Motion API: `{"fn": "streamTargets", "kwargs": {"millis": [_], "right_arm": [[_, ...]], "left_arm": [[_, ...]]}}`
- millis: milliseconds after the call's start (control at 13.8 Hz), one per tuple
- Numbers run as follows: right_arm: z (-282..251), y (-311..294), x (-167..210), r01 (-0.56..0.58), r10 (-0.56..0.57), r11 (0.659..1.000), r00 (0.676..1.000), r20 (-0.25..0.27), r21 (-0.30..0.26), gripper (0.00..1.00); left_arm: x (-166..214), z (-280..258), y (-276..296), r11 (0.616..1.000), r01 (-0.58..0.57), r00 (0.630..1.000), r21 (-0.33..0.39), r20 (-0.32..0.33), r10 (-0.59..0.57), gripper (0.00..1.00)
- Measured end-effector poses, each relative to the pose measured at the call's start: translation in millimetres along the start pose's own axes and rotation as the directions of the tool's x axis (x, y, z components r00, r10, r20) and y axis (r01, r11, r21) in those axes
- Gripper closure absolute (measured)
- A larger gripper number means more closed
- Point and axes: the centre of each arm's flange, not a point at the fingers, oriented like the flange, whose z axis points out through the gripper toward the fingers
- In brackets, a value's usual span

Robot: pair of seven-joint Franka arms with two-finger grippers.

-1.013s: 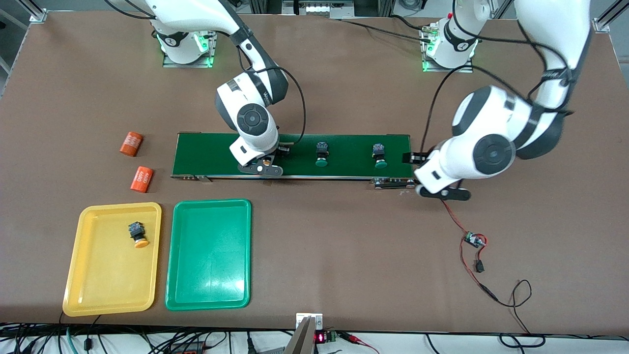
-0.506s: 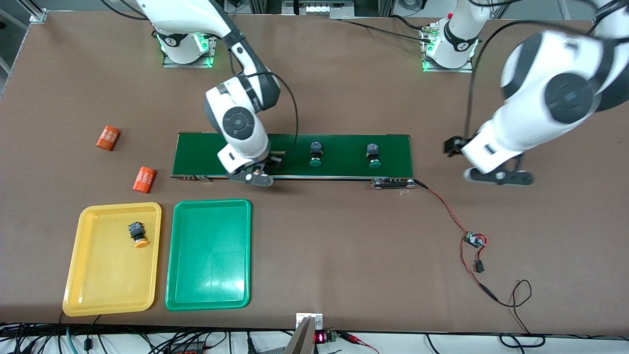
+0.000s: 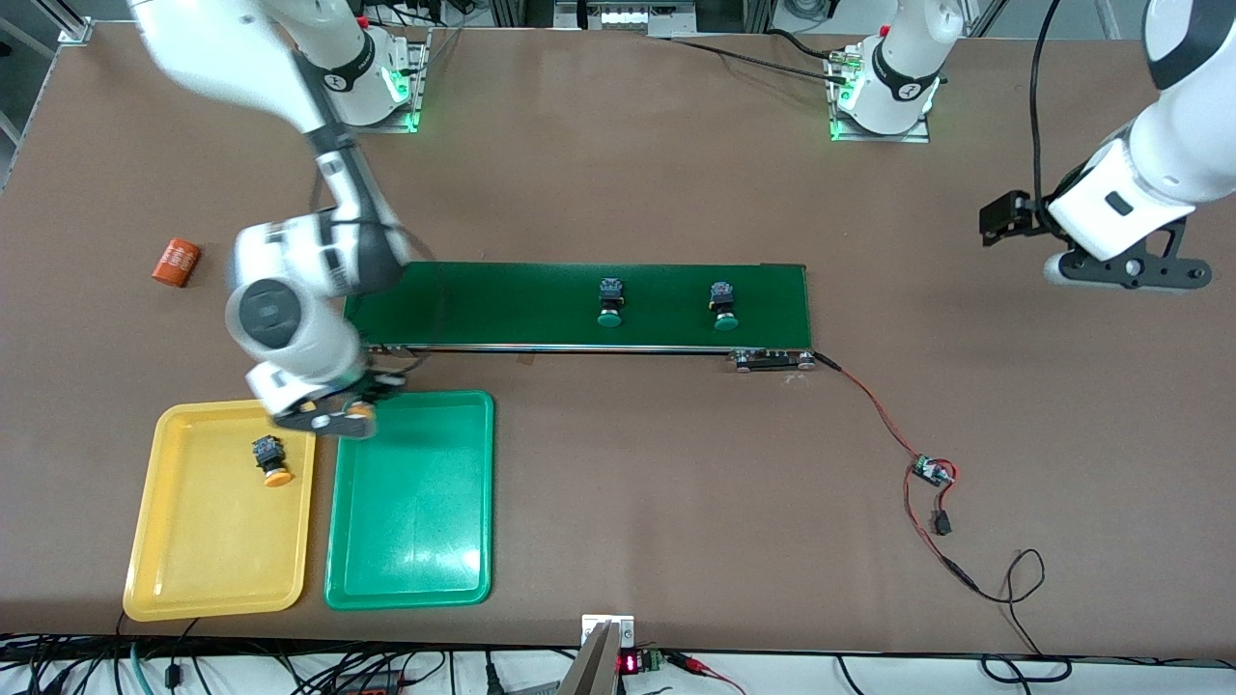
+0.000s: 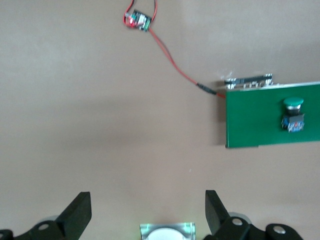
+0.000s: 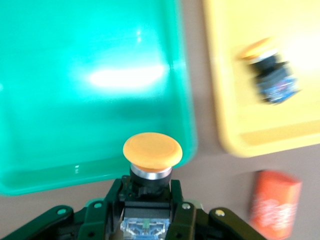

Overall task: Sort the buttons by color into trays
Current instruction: 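Carry the yellow button toward the yellow tray while the left gripper withdraws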

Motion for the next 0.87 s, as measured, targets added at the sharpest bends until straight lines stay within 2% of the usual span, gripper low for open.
{"fn": "streamTargets", "kwargs": {"millis": [145, 362, 651, 868], "right_arm": [[4.9, 41.2, 10.0, 0.035, -0.035, 0.999, 0.999, 0.006, 0.001, 0.59], [2.4, 70.7, 19.6, 0.097, -0.097, 0.995, 0.995, -0.006, -0.021, 0.59], [22.9, 128.4, 34.0, 0.154, -0.155, 0.987, 0.988, -0.018, -0.043, 0.59], [47.3, 182.2, 45.8, 0.209, -0.212, 0.976, 0.976, -0.052, -0.057, 0.59]], "left_arm": [[-0.8, -11.8, -13.1, 1.0, 0.024, 0.999, -0.013, -0.024, -0.025, 0.0], [7.7, -21.5, -34.3, 0.997, 0.058, 0.992, -0.059, -0.113, -0.064, 0.0], [3.5, -20.2, -39.0, 0.996, 0.066, 0.991, -0.065, -0.114, -0.073, 0.0], [-4.8, -9.4, -59.3, 0.992, 0.102, 0.988, -0.074, -0.109, -0.109, 0.0]]}}
